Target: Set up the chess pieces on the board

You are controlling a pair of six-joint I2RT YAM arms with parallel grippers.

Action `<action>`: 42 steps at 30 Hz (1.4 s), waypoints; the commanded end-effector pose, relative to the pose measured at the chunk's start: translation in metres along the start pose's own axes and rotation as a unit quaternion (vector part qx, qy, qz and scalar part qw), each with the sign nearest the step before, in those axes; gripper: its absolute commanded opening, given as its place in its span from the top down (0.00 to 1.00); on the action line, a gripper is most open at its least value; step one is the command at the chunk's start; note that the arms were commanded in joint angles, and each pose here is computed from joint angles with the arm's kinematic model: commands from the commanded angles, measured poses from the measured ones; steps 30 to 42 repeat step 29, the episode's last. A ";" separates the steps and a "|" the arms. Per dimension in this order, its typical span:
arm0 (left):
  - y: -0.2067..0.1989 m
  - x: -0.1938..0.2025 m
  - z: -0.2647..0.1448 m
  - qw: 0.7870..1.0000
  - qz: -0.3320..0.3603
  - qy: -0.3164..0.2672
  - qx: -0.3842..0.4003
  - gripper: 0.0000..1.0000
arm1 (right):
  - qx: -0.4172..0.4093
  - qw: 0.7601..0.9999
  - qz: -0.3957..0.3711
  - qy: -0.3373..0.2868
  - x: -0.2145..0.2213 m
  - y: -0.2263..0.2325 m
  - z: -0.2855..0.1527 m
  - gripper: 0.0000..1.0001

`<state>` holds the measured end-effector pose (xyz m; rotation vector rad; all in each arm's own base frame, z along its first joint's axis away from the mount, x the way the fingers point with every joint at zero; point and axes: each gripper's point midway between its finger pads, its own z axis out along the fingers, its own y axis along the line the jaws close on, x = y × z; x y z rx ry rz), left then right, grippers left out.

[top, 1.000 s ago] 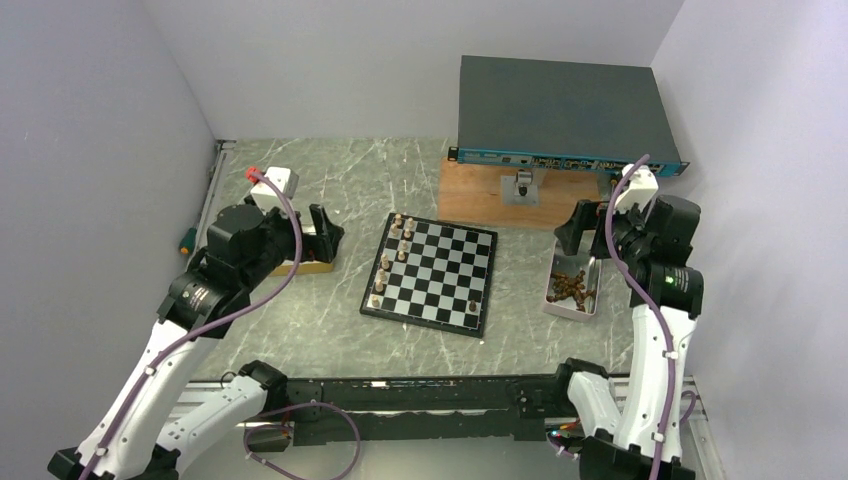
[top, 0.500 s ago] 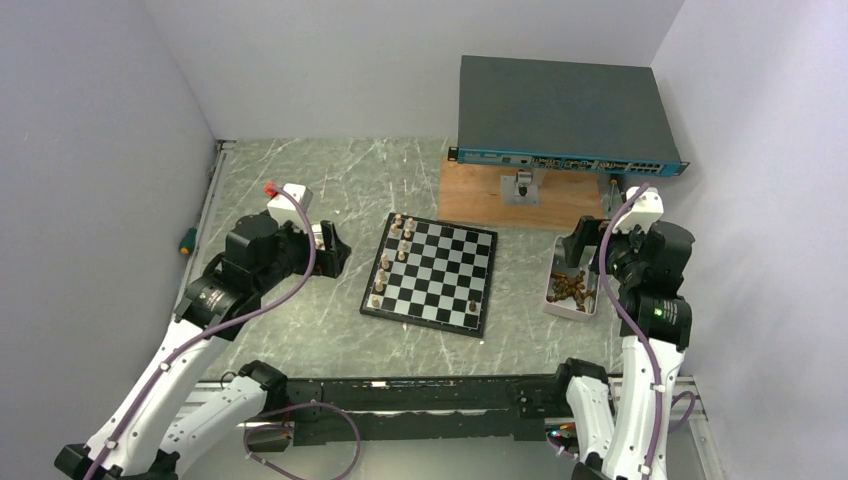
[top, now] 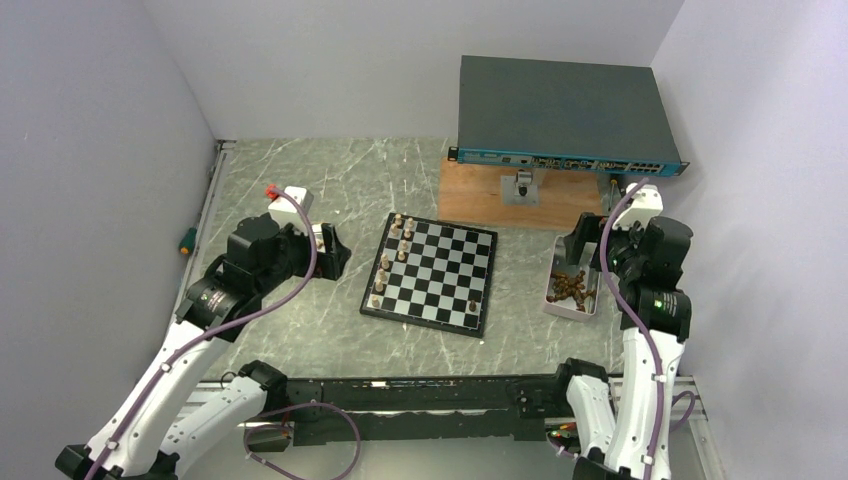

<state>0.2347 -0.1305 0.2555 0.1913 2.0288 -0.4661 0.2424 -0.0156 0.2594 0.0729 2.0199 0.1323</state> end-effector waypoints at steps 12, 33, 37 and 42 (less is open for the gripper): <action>0.007 -0.031 -0.002 0.997 0.017 -0.068 -0.021 0.00 | -0.012 1.000 0.001 -0.016 -0.018 0.002 0.001 0.00; 0.008 -0.035 -0.005 0.996 -0.003 -0.084 -0.025 0.00 | -0.007 1.000 -0.005 -0.009 -0.011 0.000 -0.002 0.00; 0.008 -0.035 -0.005 0.996 -0.003 -0.084 -0.025 0.00 | -0.007 1.000 -0.005 -0.009 -0.011 0.000 -0.002 0.00; 0.008 -0.035 -0.005 0.996 -0.003 -0.084 -0.025 0.00 | -0.007 1.000 -0.005 -0.009 -0.011 0.000 -0.002 0.00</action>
